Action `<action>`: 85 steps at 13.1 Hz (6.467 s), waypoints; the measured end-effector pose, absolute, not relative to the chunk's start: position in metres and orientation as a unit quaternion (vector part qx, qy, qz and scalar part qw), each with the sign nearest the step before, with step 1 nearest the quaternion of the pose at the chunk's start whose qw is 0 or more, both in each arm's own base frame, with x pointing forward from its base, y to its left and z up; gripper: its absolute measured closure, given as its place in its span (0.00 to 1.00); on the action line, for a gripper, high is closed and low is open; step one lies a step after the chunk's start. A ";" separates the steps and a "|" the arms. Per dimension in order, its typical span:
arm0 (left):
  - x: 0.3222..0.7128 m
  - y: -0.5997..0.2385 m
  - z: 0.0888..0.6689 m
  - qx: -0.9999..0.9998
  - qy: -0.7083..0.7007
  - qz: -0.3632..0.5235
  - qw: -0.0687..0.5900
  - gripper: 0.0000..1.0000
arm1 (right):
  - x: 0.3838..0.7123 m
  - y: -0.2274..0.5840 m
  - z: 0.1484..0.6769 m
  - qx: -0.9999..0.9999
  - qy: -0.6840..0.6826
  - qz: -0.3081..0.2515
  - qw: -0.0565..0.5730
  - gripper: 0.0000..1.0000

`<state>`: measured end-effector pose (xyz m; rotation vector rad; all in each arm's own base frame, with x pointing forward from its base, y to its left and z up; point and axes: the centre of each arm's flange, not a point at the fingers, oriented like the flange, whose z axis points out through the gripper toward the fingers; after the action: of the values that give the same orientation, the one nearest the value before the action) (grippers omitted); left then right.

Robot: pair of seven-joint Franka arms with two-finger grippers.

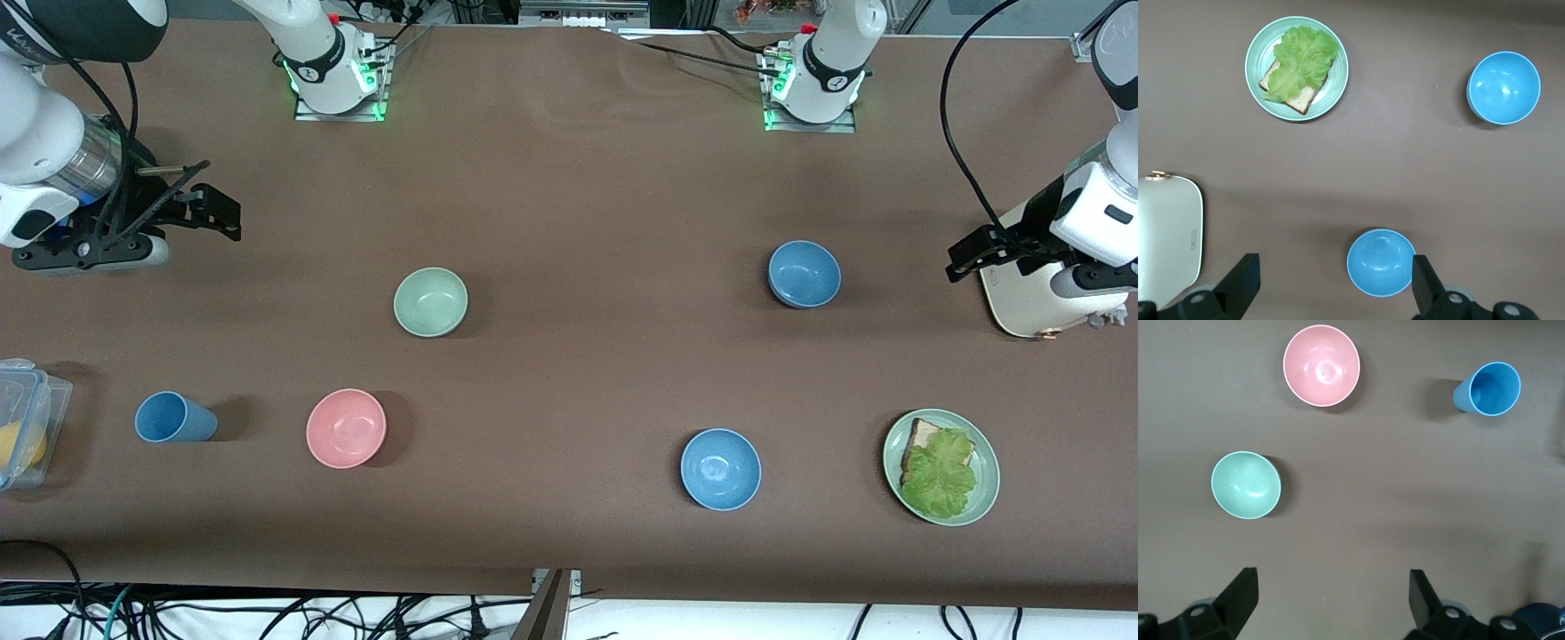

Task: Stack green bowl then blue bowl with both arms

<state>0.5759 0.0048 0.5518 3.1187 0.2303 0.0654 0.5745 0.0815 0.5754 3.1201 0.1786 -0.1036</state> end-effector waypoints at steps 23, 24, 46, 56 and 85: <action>0.577 0.004 0.550 0.997 0.073 0.019 0.007 0.00 | 0.557 0.206 0.267 0.998 0.041 0.004 -0.042 0.00; 0.577 0.004 0.550 0.997 0.073 0.019 0.007 0.00 | 0.553 0.210 0.254 0.998 0.041 0.006 -0.043 0.00; 0.576 0.016 0.549 0.996 0.083 0.019 0.007 0.00 | 0.530 0.445 0.246 0.986 -0.125 0.026 -0.107 0.96; 0.574 0.007 0.549 0.997 0.075 0.009 0.006 0.00 | 0.544 0.469 0.234 0.982 -0.153 0.045 -0.106 0.41; 0.487 0.042 0.200 0.979 -0.098 -0.020 0.175 0.39 | 0.585 0.070 0.555 0.999 0.025 -0.035 -0.007 0.00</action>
<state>0.4871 0.0418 0.2001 2.7743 -0.2788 -0.0580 0.5845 0.0699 0.5547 3.1522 0.0785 -0.1091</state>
